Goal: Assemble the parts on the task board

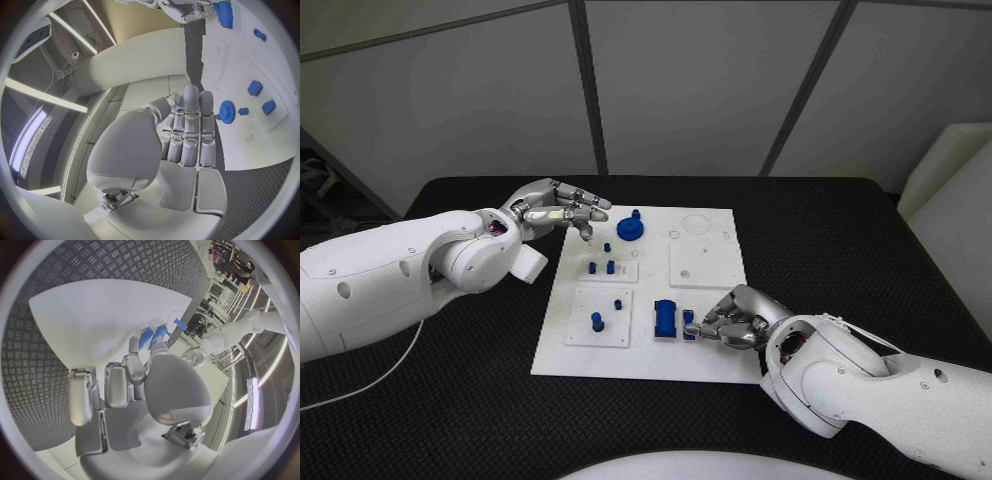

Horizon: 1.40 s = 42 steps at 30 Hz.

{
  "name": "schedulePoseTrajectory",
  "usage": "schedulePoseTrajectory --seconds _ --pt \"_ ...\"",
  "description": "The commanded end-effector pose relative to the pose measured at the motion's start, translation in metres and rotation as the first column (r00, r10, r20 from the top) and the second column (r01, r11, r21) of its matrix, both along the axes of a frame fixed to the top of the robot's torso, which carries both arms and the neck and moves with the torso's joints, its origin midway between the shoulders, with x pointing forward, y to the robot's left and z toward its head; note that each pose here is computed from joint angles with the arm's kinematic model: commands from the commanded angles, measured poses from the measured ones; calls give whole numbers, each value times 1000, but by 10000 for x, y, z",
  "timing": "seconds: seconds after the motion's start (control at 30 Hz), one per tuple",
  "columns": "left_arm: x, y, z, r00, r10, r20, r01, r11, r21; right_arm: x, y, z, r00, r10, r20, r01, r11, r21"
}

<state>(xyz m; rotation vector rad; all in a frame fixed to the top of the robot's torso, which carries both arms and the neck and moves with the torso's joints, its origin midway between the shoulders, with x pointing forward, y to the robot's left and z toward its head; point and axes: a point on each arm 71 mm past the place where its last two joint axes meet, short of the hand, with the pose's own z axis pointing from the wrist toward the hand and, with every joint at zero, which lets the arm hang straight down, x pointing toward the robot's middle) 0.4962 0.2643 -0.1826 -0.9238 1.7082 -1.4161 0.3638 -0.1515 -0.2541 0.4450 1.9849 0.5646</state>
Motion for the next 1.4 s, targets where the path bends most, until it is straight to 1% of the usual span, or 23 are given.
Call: schedulePoseTrajectory --seconds 0.03,0.5,0.8,1.1,1.27,1.4 --pt "-2 -6 9 1000 -8 0 8 1000 -7 -6 3 20 1000 15 17 -15 1000 -21" --pt "0 -7 7 1000 -8 -1 8 1000 -6 0 10 20 1000 11 22 -11 1000 -21" --pt "-2 -4 8 1000 -7 -2 7 1000 -6 45 3 -30 1000 9 9 -9 999 -49" --pt "-5 -2 9 1000 -6 -2 6 1000 -5 88 12 -41 999 13 37 -11 997 -72" --pt "-5 2 9 1000 -6 -2 6 1000 -5 99 3 -16 997 -5 72 8 999 -47" --pt "-6 2 9 1000 -6 -1 6 1000 -5 93 -4 14 995 -11 97 12 1000 -14"
